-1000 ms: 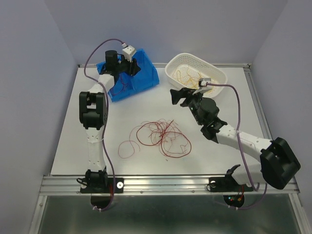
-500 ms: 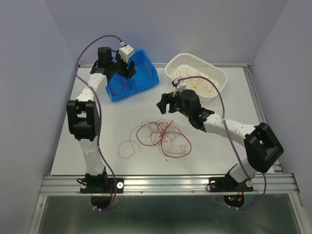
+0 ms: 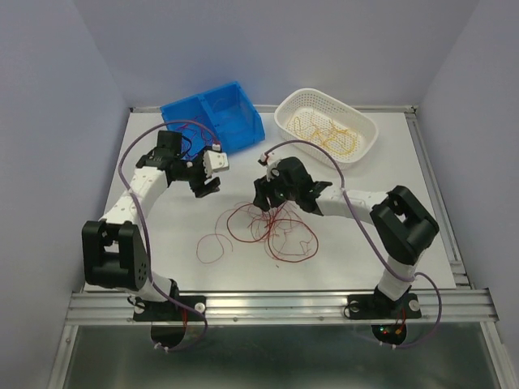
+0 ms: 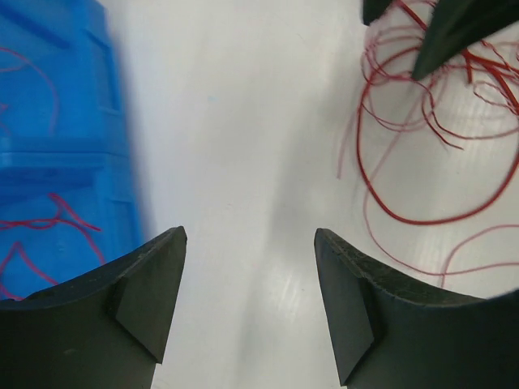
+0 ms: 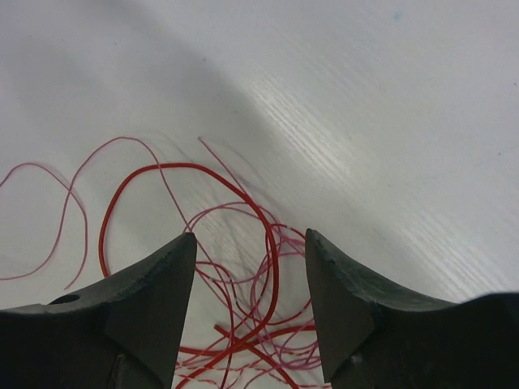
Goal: Untangle the cables
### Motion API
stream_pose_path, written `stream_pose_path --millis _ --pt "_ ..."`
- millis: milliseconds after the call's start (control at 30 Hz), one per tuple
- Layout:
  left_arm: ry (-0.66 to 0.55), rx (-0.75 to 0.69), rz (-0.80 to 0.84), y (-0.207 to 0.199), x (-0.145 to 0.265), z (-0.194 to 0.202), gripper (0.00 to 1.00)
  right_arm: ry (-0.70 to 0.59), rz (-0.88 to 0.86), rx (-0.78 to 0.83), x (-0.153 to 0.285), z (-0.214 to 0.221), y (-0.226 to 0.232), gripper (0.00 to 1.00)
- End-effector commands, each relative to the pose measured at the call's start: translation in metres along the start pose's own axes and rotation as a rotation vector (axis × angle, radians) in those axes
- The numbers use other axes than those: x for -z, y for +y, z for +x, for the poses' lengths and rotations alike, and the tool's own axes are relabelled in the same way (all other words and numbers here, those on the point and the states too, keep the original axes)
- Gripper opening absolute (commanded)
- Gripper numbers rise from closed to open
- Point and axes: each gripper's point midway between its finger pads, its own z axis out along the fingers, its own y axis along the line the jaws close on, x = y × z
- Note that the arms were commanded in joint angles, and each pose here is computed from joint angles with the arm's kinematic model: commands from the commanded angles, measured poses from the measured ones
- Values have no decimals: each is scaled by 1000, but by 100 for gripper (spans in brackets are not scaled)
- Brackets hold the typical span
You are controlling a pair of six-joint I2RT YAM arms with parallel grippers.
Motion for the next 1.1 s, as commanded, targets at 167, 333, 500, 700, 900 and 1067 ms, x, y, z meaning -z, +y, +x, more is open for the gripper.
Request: stream_pose_path --millis 167,333,500,700,900,1067 --pt "27 -51 201 -53 -44 34 74 -15 -25 53 -30 -27 2 59" --pt "71 -29 241 -65 -67 44 70 2 -8 64 -27 -19 -1 59" --pt "91 -29 278 -76 -78 49 68 13 24 67 -23 -12 -7 59" --pt "133 -5 328 -88 -91 61 59 20 50 67 -20 -6 -12 58" --pt "138 -7 373 -101 -89 65 58 10 70 63 -15 -8 -15 57" --pt "151 20 409 -108 -91 68 9 2 75 56 -11 -11 -15 53"
